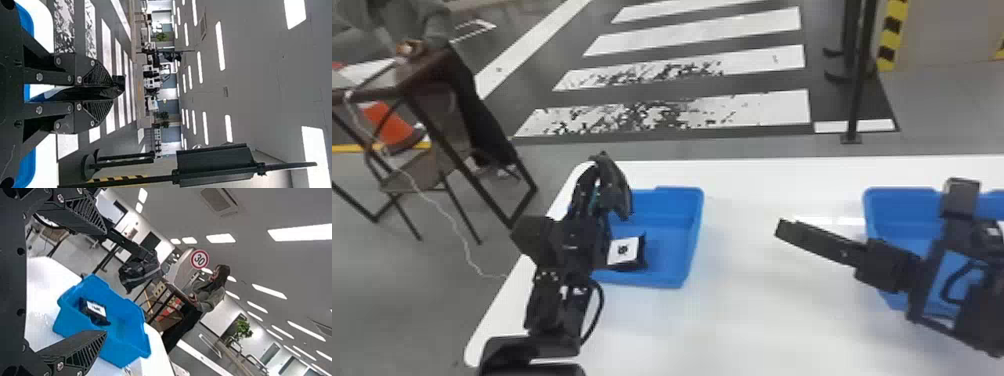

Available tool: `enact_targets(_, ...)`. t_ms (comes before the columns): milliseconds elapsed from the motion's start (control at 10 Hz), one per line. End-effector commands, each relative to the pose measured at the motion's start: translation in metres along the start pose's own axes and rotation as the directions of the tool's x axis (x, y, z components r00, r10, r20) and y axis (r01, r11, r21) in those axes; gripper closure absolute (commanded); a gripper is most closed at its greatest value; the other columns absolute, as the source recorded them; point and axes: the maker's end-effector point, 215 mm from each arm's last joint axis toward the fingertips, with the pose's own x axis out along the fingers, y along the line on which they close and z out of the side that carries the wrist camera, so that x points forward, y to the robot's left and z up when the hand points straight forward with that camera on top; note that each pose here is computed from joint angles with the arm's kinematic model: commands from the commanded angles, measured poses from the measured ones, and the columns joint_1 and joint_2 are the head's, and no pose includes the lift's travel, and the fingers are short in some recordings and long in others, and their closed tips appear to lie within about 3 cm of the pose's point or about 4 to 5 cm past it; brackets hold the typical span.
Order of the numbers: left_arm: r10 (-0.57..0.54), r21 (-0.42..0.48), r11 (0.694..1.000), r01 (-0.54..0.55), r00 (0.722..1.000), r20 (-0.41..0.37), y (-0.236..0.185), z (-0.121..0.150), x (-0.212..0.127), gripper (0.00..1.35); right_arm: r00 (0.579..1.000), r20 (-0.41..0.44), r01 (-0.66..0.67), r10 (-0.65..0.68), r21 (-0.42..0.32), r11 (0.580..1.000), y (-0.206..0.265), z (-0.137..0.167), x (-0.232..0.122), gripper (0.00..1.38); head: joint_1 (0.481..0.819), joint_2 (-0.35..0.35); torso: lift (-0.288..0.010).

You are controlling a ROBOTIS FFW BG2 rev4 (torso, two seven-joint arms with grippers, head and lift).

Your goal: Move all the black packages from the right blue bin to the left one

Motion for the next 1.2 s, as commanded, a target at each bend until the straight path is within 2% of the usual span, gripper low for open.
enact_targets(0,-0.004,-0.019,1.000,0.004,1.000,-0.012,-0.005,-0.016,-0.006,0.16,0.993,0.010,0.114,-0.114,-0.173,0.978,-0.022,0.034,-0.025,0.13,0.695,0.350,-0.140)
enact_targets(100,-0.025,-0.033,0.999,0.025,1.000,0.000,-0.011,-0.014,-0.009,0.03,0.980,0.022,0.196,-0.198,-0.287,0.938,-0.028,0.056,-0.041,0.14,0.695,0.350,-0.140)
enact_targets(200,-0.051,-0.064,0.996,0.053,0.998,0.036,-0.019,-0.004,-0.013,0.11,0.955,0.028,0.284,-0.295,-0.372,0.883,-0.032,0.074,-0.059,0.14,0.695,0.347,-0.140)
enact_targets(300,-0.077,-0.093,0.992,0.086,0.993,0.094,-0.027,0.016,-0.019,0.12,0.922,0.036,0.361,-0.385,-0.435,0.825,-0.035,0.091,-0.078,0.14,0.695,0.308,-0.140)
enact_targets(400,-0.105,-0.105,0.987,0.119,0.986,0.131,-0.042,0.042,-0.030,0.12,0.855,0.065,0.473,-0.514,-0.503,0.723,-0.039,0.114,-0.108,0.14,0.695,0.268,-0.140)
enact_targets(500,-0.134,-0.120,0.981,0.151,0.981,0.144,-0.056,0.057,-0.042,0.12,0.747,0.106,0.597,-0.656,-0.543,0.591,-0.045,0.133,-0.150,0.14,0.695,0.223,-0.140)
enact_targets(600,-0.165,-0.165,0.968,0.189,0.975,0.149,-0.070,0.064,-0.051,0.11,0.635,0.101,0.684,-0.766,-0.533,0.498,-0.058,0.135,-0.188,0.14,0.688,0.163,-0.140)
enact_targets(800,-0.208,-0.249,0.939,0.237,0.968,0.138,-0.093,0.066,-0.071,0.11,0.455,-0.012,0.791,-0.890,-0.452,0.411,-0.088,0.103,-0.250,0.13,0.695,0.060,-0.140)
enact_targets(900,-0.221,-0.259,0.934,0.248,0.967,0.128,-0.100,0.063,-0.072,0.12,0.395,-0.064,0.818,-0.916,-0.429,0.383,-0.094,0.084,-0.268,0.13,0.695,0.003,-0.140)
enact_targets(1100,-0.233,-0.274,0.926,0.259,0.965,0.123,-0.102,0.062,-0.071,0.12,0.302,-0.164,0.858,-0.939,-0.382,0.343,-0.108,0.045,-0.294,0.14,0.695,-0.049,-0.140)
